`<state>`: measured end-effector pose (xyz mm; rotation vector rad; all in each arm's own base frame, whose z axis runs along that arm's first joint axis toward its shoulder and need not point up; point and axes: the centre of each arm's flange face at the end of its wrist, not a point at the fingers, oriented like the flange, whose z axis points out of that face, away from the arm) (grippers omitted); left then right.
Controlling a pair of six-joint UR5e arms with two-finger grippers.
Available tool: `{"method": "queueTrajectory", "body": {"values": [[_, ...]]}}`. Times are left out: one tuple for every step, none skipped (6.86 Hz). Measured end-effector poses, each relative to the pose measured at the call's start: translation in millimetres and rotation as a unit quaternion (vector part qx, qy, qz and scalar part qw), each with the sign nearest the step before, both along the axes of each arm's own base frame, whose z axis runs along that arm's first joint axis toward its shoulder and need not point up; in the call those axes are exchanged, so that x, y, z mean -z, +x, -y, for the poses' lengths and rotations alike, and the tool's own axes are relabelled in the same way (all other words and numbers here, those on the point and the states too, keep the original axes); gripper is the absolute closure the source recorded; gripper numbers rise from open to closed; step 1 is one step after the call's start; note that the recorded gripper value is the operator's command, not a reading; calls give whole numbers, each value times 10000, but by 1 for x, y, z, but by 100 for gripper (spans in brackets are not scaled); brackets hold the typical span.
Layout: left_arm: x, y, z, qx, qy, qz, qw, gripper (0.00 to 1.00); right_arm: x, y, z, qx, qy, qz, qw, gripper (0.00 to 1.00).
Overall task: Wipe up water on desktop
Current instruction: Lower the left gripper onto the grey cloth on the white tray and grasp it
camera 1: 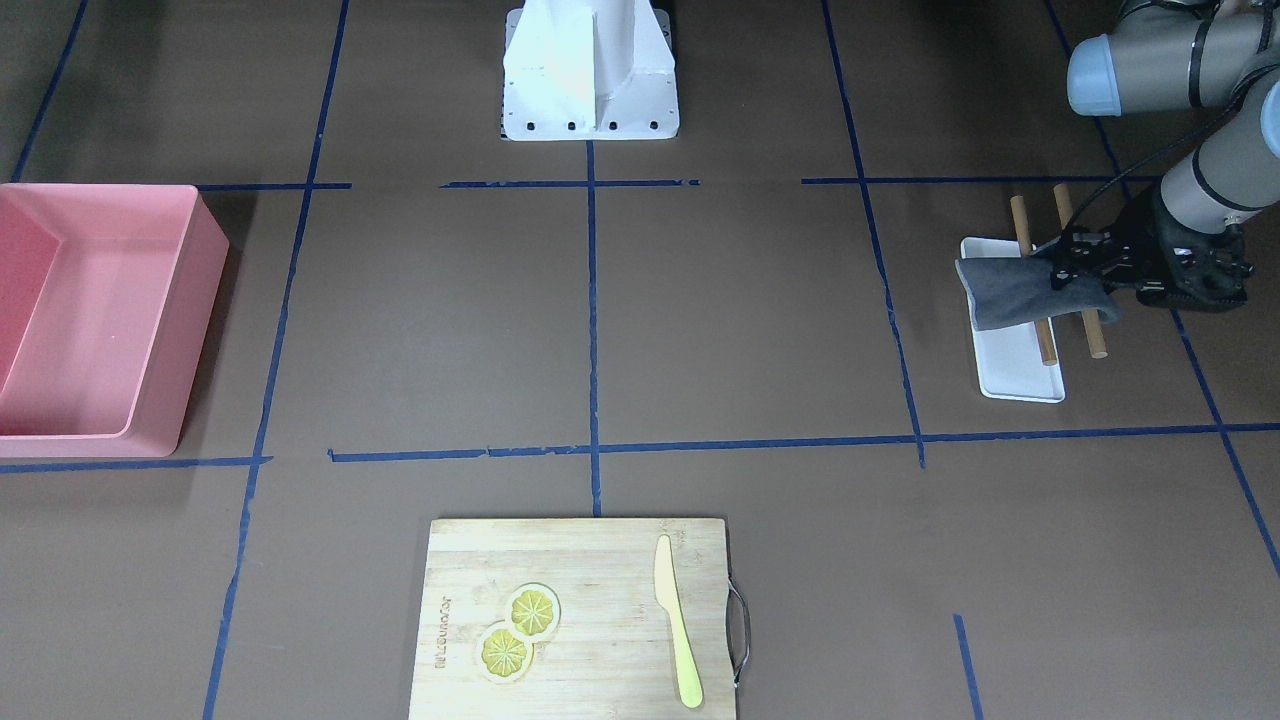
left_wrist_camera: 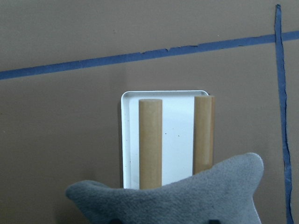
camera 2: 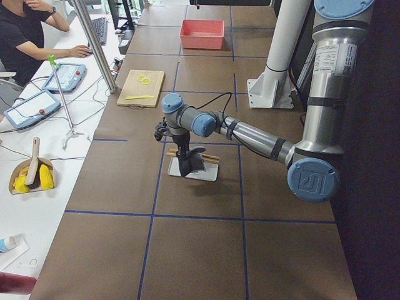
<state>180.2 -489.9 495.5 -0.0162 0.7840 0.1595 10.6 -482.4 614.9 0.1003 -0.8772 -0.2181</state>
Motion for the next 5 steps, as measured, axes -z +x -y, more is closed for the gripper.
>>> {"method": "queueTrajectory", "body": {"values": [[0, 0, 0, 6, 8, 3, 10000, 97, 0, -1, 0, 9, -2, -2, 10000, 0], [2, -1, 0, 19, 16, -1, 10000, 95, -1, -2, 0, 20, -4, -6, 10000, 0], [5, -2, 1, 53, 72, 32, 10000, 94, -1, -2, 0, 29, -4, -8, 10000, 0], [8, -4, 3, 111, 154, 120, 9997, 97, -1, -3, 0, 35, -8, -8, 10000, 0], [11, -5, 4, 161, 209, 176, 9995, 100, -1, -4, 0, 42, -9, -9, 10000, 0]]}}
